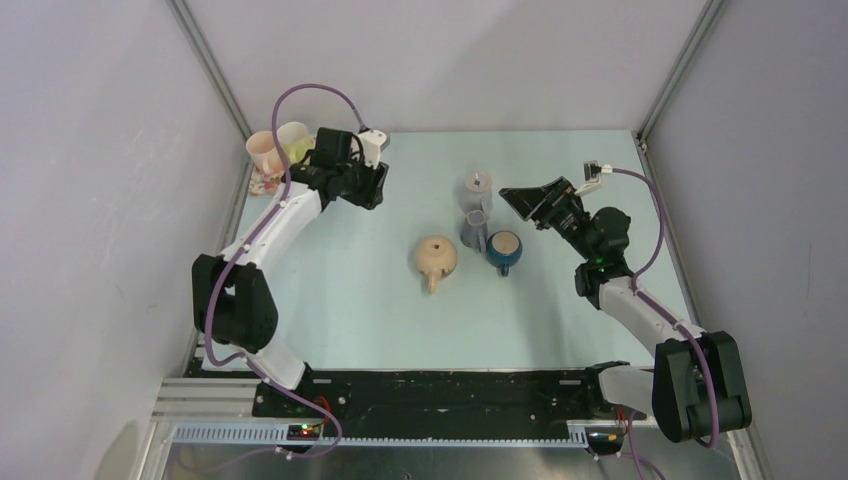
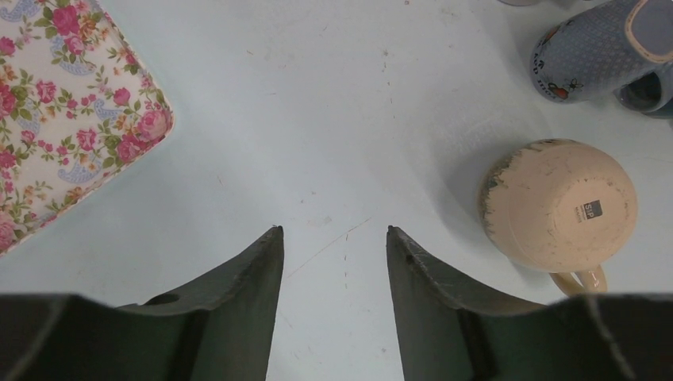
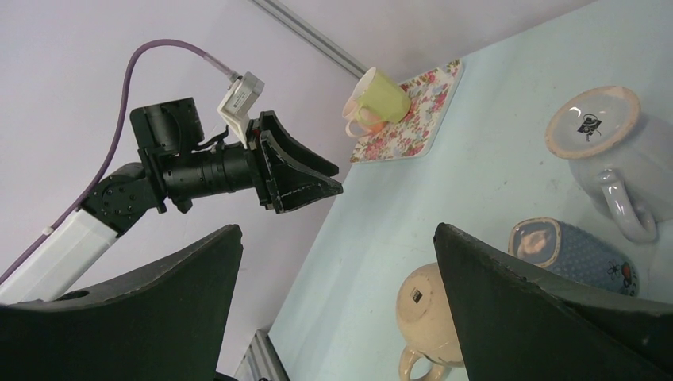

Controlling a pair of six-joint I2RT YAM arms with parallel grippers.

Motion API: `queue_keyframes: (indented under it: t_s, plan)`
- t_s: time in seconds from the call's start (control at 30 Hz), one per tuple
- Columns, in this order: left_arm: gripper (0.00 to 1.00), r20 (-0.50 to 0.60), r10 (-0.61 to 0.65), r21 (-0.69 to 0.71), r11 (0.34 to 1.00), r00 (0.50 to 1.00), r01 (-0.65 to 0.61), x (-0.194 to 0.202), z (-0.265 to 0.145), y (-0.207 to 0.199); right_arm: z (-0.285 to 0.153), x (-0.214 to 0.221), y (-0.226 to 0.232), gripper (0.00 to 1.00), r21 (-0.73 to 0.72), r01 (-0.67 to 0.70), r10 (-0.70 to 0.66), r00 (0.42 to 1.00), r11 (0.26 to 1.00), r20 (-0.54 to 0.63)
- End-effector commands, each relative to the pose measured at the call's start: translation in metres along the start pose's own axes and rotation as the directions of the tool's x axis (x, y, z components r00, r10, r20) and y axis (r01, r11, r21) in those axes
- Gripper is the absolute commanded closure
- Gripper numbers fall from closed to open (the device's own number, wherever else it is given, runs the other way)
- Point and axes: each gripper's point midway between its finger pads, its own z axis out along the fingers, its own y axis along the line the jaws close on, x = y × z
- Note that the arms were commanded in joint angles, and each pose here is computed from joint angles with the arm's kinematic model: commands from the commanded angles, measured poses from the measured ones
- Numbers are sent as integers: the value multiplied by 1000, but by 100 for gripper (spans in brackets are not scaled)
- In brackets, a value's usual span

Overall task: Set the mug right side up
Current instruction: Turn over the cup at the center of the board.

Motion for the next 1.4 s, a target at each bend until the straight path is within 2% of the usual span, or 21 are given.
queue_keyframes:
  t_s: [0.0, 0.13, 0.37, 0.5, 0.67, 0.7, 0.73, 0.8, 0.9, 0.97, 1.03, 1.13, 1.37]
  plan:
    - [48, 47, 17, 7, 1000, 999, -17, -16, -4, -3, 4, -12, 11, 4, -29, 33, -32, 999, 999, 34]
    - [58, 47, 16, 10, 1000, 999, -16, -18, -3, -4, 3, -14, 13, 4, -32, 42, -41, 998, 999, 40]
    - [89, 33, 11, 12, 1000, 999, -12, -14, 2, -4, 3, -13, 11, 4, -25, 41, -40, 998, 999, 39]
    - [99, 37, 10, 14, 1000, 999, -11, -14, 1, -5, 4, -12, 9, 4, -23, 34, -33, 999, 999, 35]
    - [98, 38, 12, 9, 1000, 999, -13, -16, 1, -4, 3, -14, 11, 4, -24, 40, -39, 998, 999, 42]
    - [96, 38, 11, 8, 1000, 999, -11, -16, 1, -3, 3, -14, 10, 4, -23, 39, -38, 998, 999, 42]
    - [87, 38, 9, 9, 1000, 999, -10, -15, 1, -4, 4, -13, 10, 4, -23, 36, -35, 999, 999, 39]
    - [76, 29, 9, 8, 1000, 1000, -9, -12, 3, -3, 4, -13, 9, 4, -19, 34, -33, 999, 999, 38]
    - [73, 25, 7, 1, 1000, 1000, -7, -12, 5, -2, 2, -15, 12, 4, -22, 42, -41, 998, 999, 46]
    - [74, 27, 5, 4, 1000, 1000, -5, -13, 5, -2, 2, -17, 11, 4, -22, 41, -40, 998, 999, 50]
    - [81, 28, 6, 11, 1000, 1000, -6, -12, 4, -4, 2, -16, 10, 4, -17, 36, -35, 998, 999, 47]
    - [98, 28, 6, 8, 1000, 1000, -6, -13, 4, -4, 2, -17, 11, 4, -18, 39, -38, 998, 999, 52]
    - [99, 21, 4, 10, 1000, 1000, -4, -11, 6, -5, 2, -17, 9, 4, -12, 35, -34, 998, 999, 49]
